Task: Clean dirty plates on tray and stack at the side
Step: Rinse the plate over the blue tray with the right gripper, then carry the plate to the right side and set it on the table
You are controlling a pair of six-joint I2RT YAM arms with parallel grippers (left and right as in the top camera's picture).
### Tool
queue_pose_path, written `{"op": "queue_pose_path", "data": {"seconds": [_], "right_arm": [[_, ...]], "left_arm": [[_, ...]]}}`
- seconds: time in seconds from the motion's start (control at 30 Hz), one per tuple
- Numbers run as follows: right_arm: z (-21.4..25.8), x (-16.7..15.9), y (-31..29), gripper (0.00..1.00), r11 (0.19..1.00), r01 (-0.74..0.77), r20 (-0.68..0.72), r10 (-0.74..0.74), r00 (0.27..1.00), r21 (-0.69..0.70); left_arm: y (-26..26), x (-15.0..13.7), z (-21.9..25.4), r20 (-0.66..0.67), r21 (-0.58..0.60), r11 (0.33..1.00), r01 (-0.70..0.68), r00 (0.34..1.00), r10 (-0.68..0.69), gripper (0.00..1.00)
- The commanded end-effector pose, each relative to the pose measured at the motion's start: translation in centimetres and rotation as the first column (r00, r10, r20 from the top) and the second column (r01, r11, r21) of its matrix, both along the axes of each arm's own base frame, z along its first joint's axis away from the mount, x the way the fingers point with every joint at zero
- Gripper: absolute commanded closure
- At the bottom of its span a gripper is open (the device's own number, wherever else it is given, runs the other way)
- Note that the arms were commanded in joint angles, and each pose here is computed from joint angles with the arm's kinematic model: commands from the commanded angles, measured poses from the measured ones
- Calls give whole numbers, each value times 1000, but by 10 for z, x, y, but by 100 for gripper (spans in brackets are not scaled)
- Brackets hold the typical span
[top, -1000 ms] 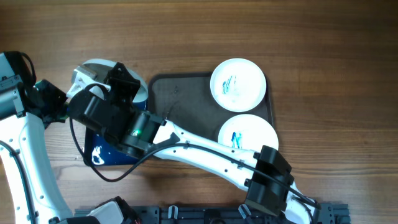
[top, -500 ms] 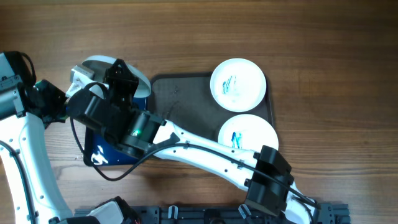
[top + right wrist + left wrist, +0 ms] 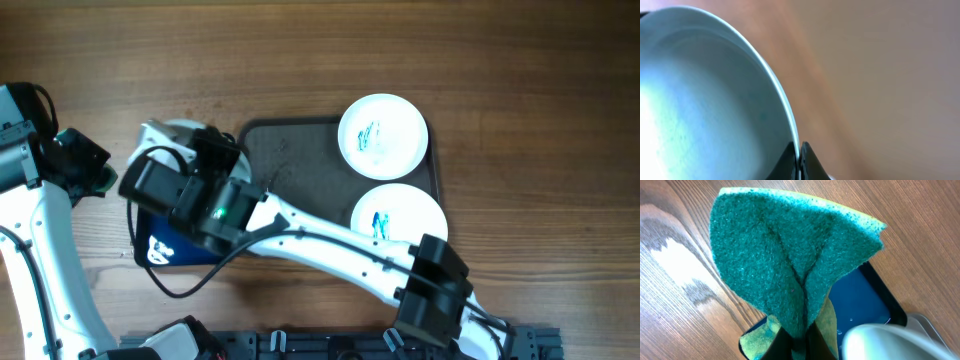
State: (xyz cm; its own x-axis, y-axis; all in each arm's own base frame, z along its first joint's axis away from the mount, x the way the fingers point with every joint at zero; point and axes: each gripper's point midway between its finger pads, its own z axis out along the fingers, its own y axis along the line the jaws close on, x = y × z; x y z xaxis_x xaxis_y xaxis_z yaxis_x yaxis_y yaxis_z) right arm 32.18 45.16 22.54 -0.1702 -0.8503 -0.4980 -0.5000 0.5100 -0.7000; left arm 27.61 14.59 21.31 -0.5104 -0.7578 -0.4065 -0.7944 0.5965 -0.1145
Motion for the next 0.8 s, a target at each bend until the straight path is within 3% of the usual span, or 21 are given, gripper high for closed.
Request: {"op": "queue_pose_path", "data": {"seconds": [0.0, 0.1, 0.2, 0.4, 0.47, 0.6, 0.77], "right_arm": [[-30, 14, -9, 96, 926, 206, -341, -92, 936, 317], [-34, 34, -41, 96, 832, 391, -539, -136, 831, 393], [-12, 66, -94, 95, 716, 542, -639, -175, 749, 440], [22, 117, -236, 95, 443, 777, -776, -239, 583, 447], [18, 131, -309, 95, 317, 858, -833, -262, 488, 403], [-3, 127, -459, 95, 56, 957, -878, -387, 282, 283], [-33, 86, -599, 95, -273, 945, -900, -434, 47, 180]], "left_arm": [[4, 2, 12, 34, 16, 1000, -10, 999, 10, 96], [3, 2, 11, 34, 12, 1000, -9, 999, 9, 96], [-2, 5, 10, 45, -14, 1000, 6, 999, -6, 96], [-24, 18, 1, 34, -66, 994, 82, 996, -80, 96], [-44, 29, -3, 27, -70, 986, 150, 989, -148, 96], [-97, 53, -16, 5, -75, 942, 327, 945, -327, 96], [-145, 69, -34, -27, -88, 885, 456, 887, -460, 96]]}}
